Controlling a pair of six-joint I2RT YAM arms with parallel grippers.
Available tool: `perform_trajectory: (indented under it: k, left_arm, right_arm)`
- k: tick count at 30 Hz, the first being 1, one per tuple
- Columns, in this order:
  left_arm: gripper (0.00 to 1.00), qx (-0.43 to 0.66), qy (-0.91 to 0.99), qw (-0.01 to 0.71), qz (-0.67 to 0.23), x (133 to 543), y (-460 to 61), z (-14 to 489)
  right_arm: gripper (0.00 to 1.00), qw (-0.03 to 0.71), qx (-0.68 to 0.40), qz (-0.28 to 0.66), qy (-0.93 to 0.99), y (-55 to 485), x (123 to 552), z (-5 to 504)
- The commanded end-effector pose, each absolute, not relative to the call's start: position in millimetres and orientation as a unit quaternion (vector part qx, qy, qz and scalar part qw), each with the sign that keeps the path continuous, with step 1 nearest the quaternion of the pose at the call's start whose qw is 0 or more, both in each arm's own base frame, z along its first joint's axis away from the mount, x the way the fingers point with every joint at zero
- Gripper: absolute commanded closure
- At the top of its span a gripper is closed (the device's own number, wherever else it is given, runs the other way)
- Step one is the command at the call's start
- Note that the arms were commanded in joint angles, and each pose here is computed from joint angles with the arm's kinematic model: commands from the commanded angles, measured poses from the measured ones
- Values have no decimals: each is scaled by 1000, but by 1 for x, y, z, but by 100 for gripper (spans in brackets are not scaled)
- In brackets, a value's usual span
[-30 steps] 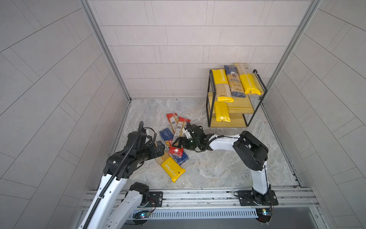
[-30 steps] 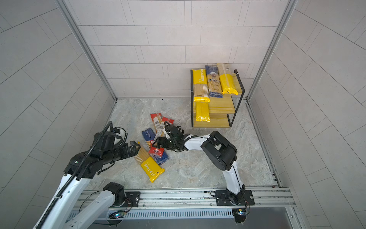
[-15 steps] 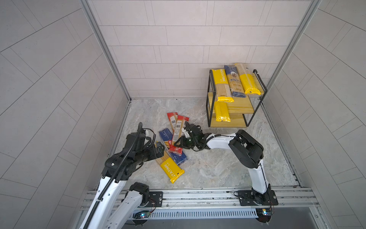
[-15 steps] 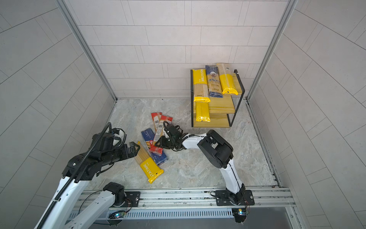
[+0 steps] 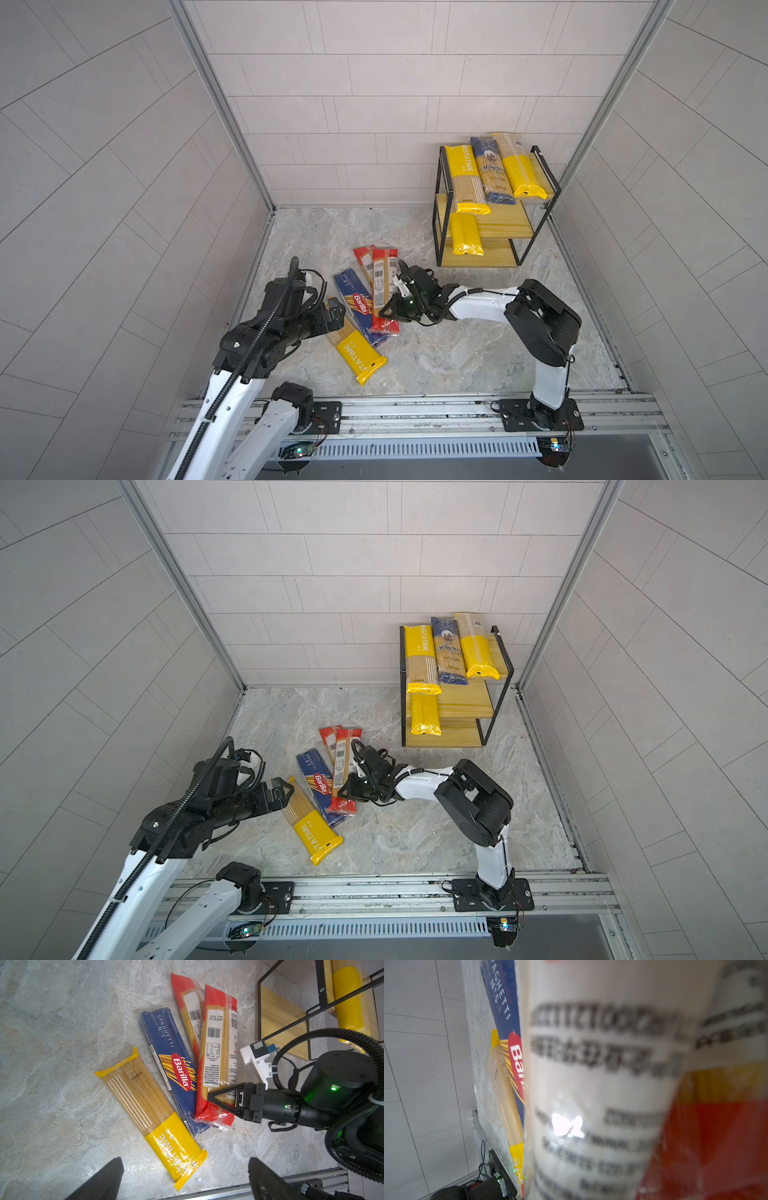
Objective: Arrange pasta packages on shelves
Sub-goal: Move the pasta bags to the center of the table, then pick up the pasta bag.
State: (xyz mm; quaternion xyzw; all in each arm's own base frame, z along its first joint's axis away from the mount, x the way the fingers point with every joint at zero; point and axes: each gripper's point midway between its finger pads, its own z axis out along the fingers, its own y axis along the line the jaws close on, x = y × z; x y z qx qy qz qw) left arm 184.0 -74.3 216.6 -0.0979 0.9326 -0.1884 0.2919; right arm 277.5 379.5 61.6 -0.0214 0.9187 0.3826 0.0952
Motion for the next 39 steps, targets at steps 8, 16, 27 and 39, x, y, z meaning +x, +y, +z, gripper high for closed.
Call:
perform_trajectory:
  k: [8, 16, 27, 39]
  left_arm:
    - [0, -107, 928, 300, -194, 183, -73, 227]
    - [0, -114, 928, 295, -198, 181, -73, 223]
    - [0, -115, 928, 293, -201, 178, -74, 221]
    - [0, -116, 925, 301, -203, 177, -73, 227]
  right_arm:
    - [86, 129, -56, 335, 932, 337, 259, 80]
    - [66, 106, -30, 312, 944, 308, 240, 49]
    - [83, 96, -16, 325, 941, 301, 227, 40]
    - [100, 120, 1, 397, 910, 283, 224, 92]
